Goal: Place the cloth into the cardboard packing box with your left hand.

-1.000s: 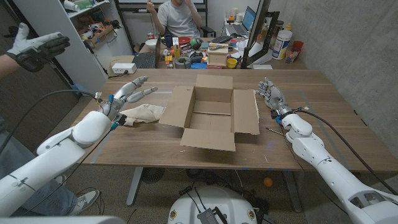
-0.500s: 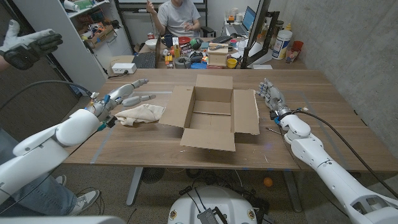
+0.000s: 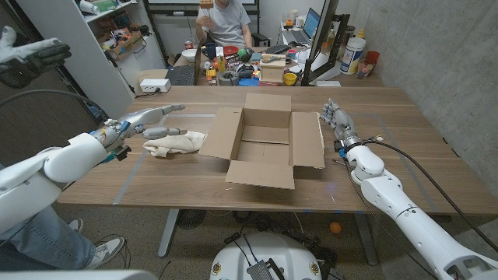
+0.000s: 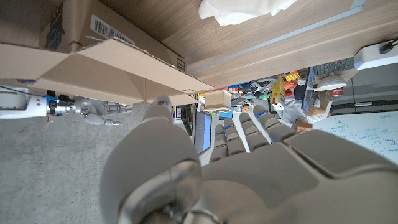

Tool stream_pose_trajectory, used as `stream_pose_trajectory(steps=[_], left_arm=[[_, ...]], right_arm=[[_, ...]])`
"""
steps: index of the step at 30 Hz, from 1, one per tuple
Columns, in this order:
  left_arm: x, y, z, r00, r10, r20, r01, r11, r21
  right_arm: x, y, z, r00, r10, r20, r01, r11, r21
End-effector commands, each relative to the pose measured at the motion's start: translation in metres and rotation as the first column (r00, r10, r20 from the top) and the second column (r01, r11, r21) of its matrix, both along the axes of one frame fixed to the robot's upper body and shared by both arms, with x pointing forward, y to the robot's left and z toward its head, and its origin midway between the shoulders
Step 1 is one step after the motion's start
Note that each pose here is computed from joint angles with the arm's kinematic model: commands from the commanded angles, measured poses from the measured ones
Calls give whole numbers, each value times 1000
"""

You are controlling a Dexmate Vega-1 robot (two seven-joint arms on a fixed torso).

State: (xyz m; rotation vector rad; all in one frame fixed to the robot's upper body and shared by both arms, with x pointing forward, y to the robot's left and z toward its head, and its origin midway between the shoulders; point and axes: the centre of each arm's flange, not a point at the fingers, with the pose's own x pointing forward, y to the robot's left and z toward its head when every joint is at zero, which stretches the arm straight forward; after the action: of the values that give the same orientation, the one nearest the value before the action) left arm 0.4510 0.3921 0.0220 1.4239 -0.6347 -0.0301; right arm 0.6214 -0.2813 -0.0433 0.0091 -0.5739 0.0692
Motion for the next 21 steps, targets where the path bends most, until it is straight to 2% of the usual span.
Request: stream_pose_trajectory(steps=[1,10,16,21], left_arm=[[-7,36,-2,984,171,43,-177,960,217],[3,54,2,959,275,75,-285,925,253],[14,62,1,954,294,67,-301,927,225],[24,60,-5,958,283,46,-286,933,220]], right_arm=[[-9,16,-9,999,-29,-22,29,1000,-4],[-6,25,-3,1000,-14,-10,14,1000,-13],[-8,23,5,1000,-11,25,12,1000,-13],[-13,18,15,999,-24,39,25,999,-37]])
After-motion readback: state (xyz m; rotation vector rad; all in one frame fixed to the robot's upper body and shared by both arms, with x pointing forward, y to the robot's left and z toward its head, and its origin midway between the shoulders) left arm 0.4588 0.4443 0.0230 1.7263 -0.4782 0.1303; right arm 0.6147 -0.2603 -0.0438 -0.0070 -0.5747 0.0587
